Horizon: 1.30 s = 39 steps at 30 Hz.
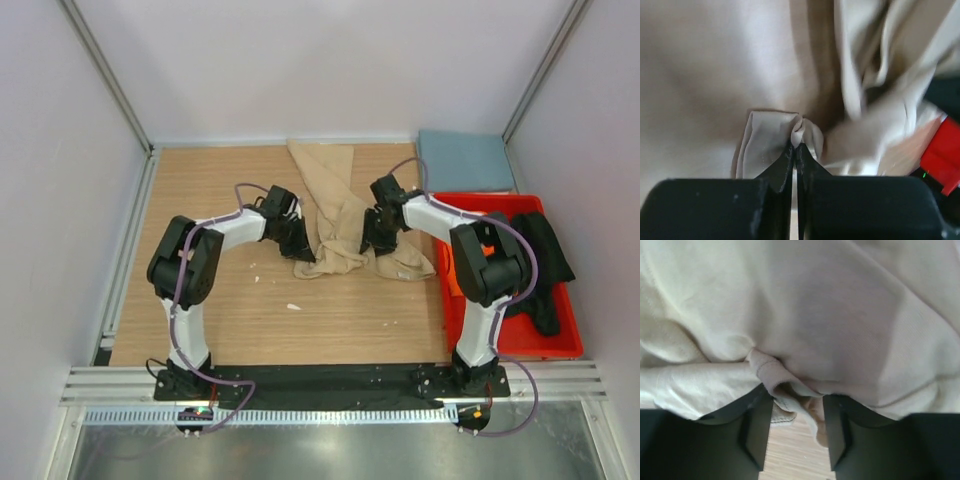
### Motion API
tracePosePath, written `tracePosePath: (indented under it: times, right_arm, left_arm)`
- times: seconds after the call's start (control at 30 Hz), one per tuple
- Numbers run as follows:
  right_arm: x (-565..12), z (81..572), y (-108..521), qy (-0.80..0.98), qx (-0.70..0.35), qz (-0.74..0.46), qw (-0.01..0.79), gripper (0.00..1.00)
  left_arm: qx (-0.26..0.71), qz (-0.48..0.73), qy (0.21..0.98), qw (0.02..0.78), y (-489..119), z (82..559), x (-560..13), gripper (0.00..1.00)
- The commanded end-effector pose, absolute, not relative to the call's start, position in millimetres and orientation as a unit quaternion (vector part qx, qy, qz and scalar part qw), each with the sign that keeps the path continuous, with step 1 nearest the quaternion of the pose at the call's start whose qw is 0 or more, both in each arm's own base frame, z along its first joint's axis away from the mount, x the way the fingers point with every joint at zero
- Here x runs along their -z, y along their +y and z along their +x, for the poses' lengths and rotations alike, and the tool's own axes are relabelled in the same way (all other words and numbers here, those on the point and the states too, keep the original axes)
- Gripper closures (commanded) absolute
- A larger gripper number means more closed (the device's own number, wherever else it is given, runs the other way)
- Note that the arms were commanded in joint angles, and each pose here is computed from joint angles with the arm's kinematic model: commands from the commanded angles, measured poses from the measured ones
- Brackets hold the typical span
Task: Fold and stack the t-shirts
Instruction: Flatten the tshirt out
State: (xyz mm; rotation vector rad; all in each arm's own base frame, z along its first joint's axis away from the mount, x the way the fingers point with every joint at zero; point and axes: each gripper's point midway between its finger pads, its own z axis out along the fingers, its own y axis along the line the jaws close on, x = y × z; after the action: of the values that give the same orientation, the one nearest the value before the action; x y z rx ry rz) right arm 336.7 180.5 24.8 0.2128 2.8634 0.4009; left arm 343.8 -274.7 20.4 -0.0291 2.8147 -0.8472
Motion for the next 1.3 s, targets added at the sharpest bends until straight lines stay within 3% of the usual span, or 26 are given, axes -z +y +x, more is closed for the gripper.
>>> tracePosePath:
  times: [0.0, 0.07, 0.13, 0.27, 0.3, 0.33, 0.43, 0.53, 0.57, 0.6, 0.63, 0.7, 0.77, 0.83, 0.87, 0.97, 1.1, 1.27]
  right_arm:
    - [-32.9, 364.5, 231.4, 0.971, -0.164, 0.034, 0.169, 0.55]
    - [-40.8, 366.4, 267.6, 0.967, -0.184, 0.004, 0.178, 0.59]
    - [-36.3, 361.1, 295.5, 0.966, -0.194, -0.027, 0.171, 0.63]
    - [-56.3, 322.7, 379.5, 0.947, -0.231, -0.137, 0.174, 0.68]
    - [-59.2, 311.1, 387.6, 0.945, -0.232, -0.156, 0.170, 0.68]
    - [-71.8, 297.3, 397.5, 0.938, -0.245, -0.174, 0.171, 0.68]
    - [-71.0, 255.7, 394.3, 0.933, -0.252, -0.207, 0.154, 0.68]
    - [-59.5, 241.9, 330.3, 0.949, -0.190, -0.188, 0.166, 0.68]
    - [-39.4, 229.9, 296.3, 0.958, -0.151, -0.194, 0.146, 0.67]
    - [-47.5, 244.7, 268.7, 0.962, -0.128, -0.170, 0.170, 0.67]
    - [-44.8, 250.6, 248.5, 0.966, -0.114, -0.155, 0.171, 0.66]
    - [-45.9, 259.9, 216.0, 0.972, -0.099, -0.127, 0.171, 0.65]
    - [-61.5, 291.2, 198.3, 0.969, -0.088, -0.107, 0.205, 0.62]
    - [-69.7, 307.7, 206.4, 0.965, -0.092, -0.114, 0.218, 0.58]
    - [-89.6, 323.1, 218.4, 0.960, -0.105, -0.115, 0.233, 0.56]
    - [-105.8, 330.0, 239.4, 0.963, -0.131, -0.113, 0.208, 0.47]
    - [-117.5, 302.6, 249.7, 0.958, -0.196, -0.091, 0.188, 0.32]
    - [-102.3, 247.7, 241.7, 0.947, -0.264, -0.067, 0.170, 0.26]
  left_arm:
    - [0.262, -0.019, 0.964, 0.033, -244.0, 269.5, -6.7, 1.00]
    - [0.291, -0.012, 0.955, 0.063, -242.3, 250.8, -36.8, 1.00]
    - [0.292, -0.011, 0.955, 0.046, -229.4, 203.4, -33.8, 1.00]
    - [0.341, -0.001, 0.937, 0.080, -229.8, 135.7, -80.1, 1.00]
    - [0.362, 0.012, 0.919, 0.153, -225.9, 134.4, -112.1, 1.00]
    - [0.364, 0.031, 0.915, 0.168, -224.9, 121.1, -125.5, 1.00]
    - [0.390, 0.011, 0.899, 0.201, -202.1, 98.4, -158.2, 1.00]
    - [0.447, 0.019, 0.874, 0.188, -209.5, 82.8, -178.1, 1.00]
    - [0.456, 0.026, 0.869, 0.188, -213.5, 83.4, -184.4, 0.94]
    - [0.455, 0.031, 0.871, 0.183, -216.1, 84.1, -185.0, 0.57]
    - [0.443, 0.041, 0.878, 0.176, -220.7, 88.6, -181.7, 0.32]
    - [0.449, 0.073, 0.869, 0.193, -234.2, 101.0, -205.8, 0.08]
    - [0.414, 0.101, 0.885, 0.189, -245.4, 119.0, -200.9, 0.05]
    - [0.404, 0.118, 0.880, 0.222, -256.1, 140.6, -232.9, 0.03]
    - [0.354, 0.106, 0.901, 0.227, -251.8, 157.3, -221.6, 0.02]
    - [0.298, 0.089, 0.925, 0.220, -245.0, 179.0, -217.9, 0.08]
    - [0.254, 0.094, 0.949, 0.161, -236.9, 170.8, -181.4, 0.13]
    - [0.228, 0.120, 0.954, 0.155, -243.7, 172.3, -143.7, 0.05]
